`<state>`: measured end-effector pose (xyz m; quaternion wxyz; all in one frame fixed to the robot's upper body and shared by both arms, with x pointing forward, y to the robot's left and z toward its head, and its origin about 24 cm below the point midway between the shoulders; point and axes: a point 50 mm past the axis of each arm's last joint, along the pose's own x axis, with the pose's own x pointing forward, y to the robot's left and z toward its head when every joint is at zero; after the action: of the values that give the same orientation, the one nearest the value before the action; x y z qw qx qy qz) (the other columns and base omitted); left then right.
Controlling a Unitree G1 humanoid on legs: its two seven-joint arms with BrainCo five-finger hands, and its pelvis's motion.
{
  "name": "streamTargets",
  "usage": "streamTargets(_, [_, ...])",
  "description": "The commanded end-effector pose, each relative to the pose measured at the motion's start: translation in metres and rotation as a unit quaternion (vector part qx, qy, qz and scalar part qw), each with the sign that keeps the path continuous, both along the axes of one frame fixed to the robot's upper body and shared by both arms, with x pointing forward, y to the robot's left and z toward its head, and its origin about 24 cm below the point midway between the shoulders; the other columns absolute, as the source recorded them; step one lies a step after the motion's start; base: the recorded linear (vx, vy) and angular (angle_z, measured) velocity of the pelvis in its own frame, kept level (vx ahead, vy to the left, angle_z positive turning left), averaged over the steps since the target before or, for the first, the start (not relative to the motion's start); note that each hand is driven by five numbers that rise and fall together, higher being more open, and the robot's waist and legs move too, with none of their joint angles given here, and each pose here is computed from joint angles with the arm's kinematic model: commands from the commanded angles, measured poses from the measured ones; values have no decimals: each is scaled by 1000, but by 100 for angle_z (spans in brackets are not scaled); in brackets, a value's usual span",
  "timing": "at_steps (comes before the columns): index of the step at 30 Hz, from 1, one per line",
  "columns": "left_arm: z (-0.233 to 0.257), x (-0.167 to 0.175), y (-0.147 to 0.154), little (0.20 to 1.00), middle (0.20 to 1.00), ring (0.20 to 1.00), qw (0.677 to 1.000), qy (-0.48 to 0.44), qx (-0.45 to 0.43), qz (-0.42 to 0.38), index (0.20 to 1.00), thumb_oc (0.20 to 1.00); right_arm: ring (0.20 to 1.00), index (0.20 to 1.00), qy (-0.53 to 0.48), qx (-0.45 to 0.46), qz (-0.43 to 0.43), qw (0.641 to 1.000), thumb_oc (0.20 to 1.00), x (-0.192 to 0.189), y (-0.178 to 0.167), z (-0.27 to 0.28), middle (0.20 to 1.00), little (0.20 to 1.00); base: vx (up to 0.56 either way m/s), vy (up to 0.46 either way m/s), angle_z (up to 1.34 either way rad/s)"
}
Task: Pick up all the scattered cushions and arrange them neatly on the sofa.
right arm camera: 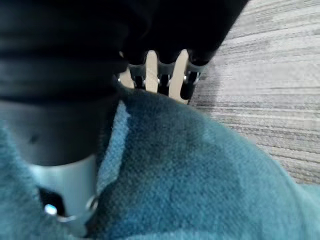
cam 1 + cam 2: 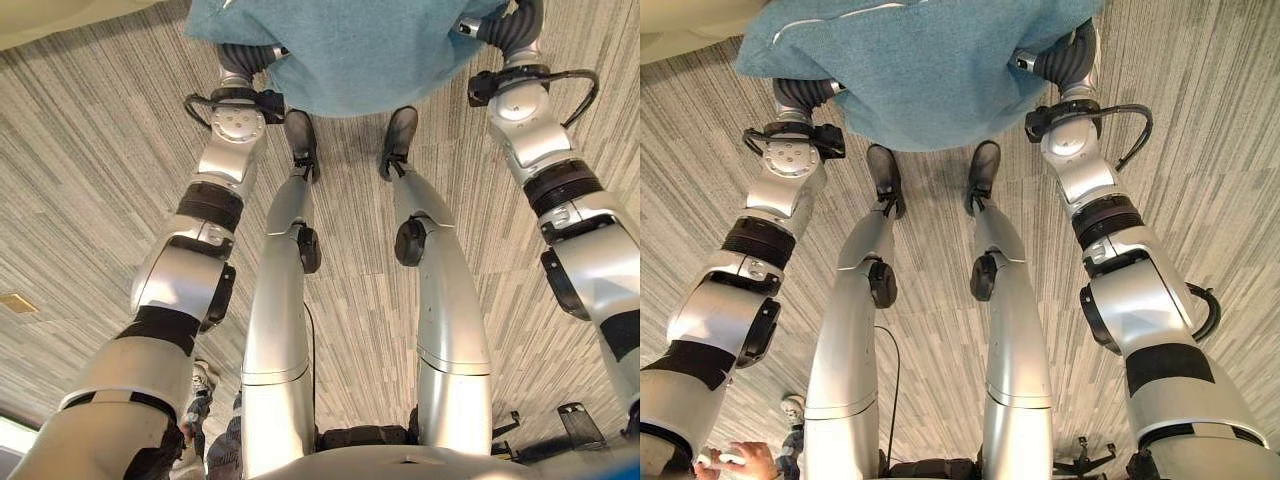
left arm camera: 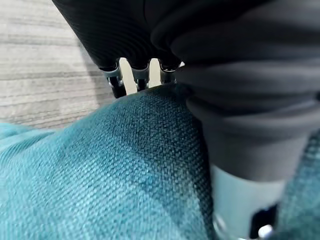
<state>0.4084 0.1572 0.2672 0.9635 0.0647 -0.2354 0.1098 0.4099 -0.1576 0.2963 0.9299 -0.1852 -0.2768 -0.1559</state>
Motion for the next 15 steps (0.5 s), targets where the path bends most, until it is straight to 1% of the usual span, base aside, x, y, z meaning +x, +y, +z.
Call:
streamTargets(1, [5,-8,-47,1000,1000,1000,994,-42,-61,-85,1000,1000,1000,1000,-62,14,124,990,1000,-15,60,13,1000,1000,0,0,0])
streamTargets(2, [4,-9,-50,1000,1000,1000,993,-41,-66,-91,1000,1000,755,755,-64,23,132,989,755,-17,64,13,755,755,0,0,0])
streamTargets(3, [4,-11,-59,608,608,608,989,-47,-86,-110,608,608,200,200,-76,45,155,984,200,-21,75,16,200,200,-13,16,3])
streamTargets(4, [5,-14,-62,200,200,200,985,-55,-105,-125,200,200,200,200,-88,59,177,978,200,-26,83,19,200,200,0,0,0])
streamTargets(7, [10,-24,-65,200,200,200,974,-82,-146,-154,200,200,200,200,-114,65,205,970,200,-38,95,21,200,200,0,0,0])
streamTargets(9, [9,-28,-65,200,200,200,971,-92,-153,-160,200,200,200,200,-121,65,213,967,200,-42,98,18,200,200,-8,-1,-2])
streamTargets(13, [0,-37,-65,200,200,200,966,-97,-168,-173,200,200,200,200,-118,70,221,966,200,-47,97,5,200,200,-20,-4,-6])
streamTargets(15, [-8,-46,-65,200,200,200,963,-103,-167,-184,200,200,200,200,-108,76,223,966,200,-50,91,-11,200,200,-21,-39,-4])
